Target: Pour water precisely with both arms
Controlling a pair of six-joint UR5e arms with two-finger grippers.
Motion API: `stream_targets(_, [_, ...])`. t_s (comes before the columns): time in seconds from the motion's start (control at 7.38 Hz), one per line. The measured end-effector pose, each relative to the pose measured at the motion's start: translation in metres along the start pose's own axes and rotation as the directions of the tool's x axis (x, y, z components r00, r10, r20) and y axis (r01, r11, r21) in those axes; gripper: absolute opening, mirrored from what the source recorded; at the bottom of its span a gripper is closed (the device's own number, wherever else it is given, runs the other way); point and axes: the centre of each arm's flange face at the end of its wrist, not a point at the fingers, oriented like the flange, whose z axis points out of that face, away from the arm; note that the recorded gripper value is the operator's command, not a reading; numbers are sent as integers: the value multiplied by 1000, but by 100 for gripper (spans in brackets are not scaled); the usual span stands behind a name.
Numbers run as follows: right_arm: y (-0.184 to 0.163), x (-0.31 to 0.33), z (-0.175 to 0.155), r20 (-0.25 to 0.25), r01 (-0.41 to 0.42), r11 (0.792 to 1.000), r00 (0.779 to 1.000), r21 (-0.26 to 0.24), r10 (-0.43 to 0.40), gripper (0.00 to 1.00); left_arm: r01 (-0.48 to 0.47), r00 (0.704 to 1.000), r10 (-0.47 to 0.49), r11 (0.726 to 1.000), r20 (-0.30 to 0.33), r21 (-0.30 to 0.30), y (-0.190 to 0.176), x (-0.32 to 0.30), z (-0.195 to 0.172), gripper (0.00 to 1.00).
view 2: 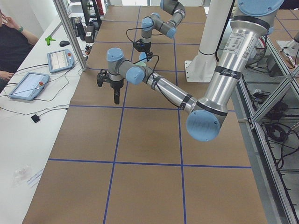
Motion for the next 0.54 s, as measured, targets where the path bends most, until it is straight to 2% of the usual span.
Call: stream_targets(0.54, [-19,-7,6,-50,-13,994,999,-107,8,0,0,1000,0,1000,-2,1,0,0,-1,100])
